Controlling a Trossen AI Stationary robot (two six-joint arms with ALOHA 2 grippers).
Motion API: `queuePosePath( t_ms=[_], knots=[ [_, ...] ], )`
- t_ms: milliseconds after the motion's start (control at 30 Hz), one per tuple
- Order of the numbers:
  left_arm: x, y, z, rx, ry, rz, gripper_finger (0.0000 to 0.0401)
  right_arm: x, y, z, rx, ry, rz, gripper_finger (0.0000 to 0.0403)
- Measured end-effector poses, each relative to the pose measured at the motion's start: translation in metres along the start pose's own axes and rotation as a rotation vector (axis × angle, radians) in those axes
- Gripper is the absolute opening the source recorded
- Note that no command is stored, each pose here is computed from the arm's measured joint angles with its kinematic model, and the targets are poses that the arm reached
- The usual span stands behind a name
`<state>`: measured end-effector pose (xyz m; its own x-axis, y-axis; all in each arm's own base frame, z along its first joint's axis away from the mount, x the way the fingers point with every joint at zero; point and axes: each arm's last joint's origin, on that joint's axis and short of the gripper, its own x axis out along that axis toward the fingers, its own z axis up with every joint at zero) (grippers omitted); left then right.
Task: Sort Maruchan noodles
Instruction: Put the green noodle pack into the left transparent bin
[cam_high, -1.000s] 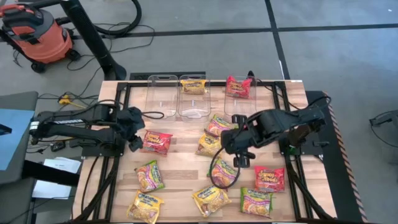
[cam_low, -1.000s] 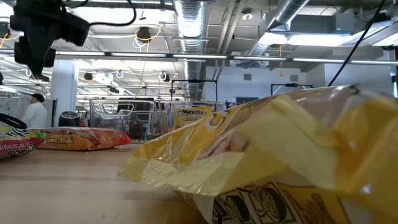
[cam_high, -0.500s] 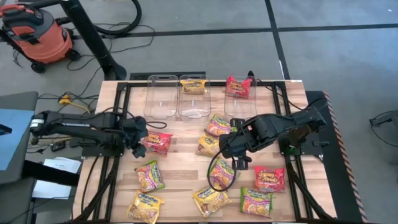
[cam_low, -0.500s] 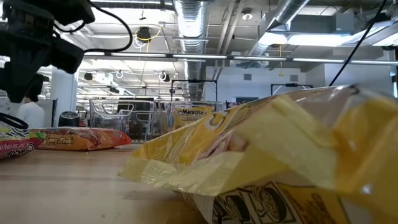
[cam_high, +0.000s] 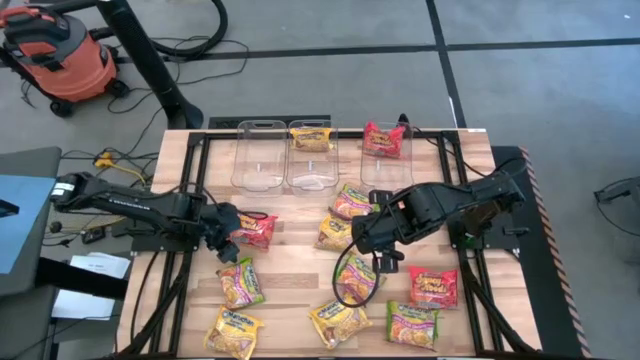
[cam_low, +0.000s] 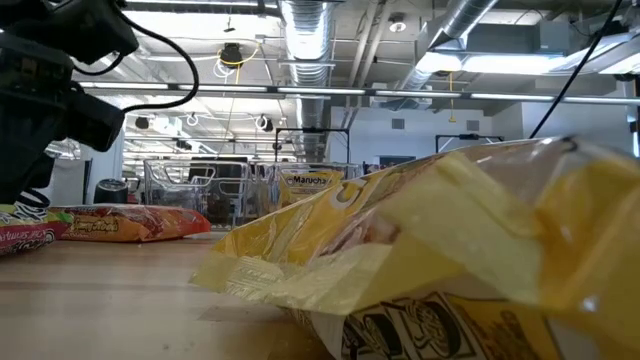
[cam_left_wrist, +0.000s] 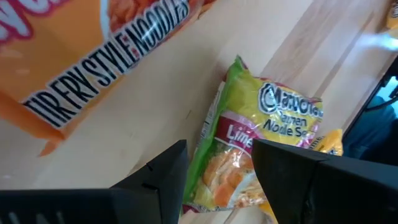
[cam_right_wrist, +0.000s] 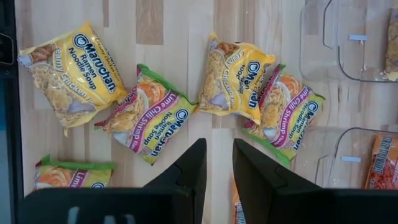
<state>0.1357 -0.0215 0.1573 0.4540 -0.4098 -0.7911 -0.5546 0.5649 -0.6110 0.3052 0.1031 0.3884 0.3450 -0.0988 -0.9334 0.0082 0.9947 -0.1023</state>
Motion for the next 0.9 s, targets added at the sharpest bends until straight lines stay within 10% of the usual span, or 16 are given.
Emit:
queuePosePath(
  t_ms=[900],
  knots=[
    [0.042, -0.009, 0.002, 0.036, 0.116, 0.009, 0.0167, 0.0, 0.0, 0.001, 0.002, -0.007, 0.002, 0.0102]
  ],
)
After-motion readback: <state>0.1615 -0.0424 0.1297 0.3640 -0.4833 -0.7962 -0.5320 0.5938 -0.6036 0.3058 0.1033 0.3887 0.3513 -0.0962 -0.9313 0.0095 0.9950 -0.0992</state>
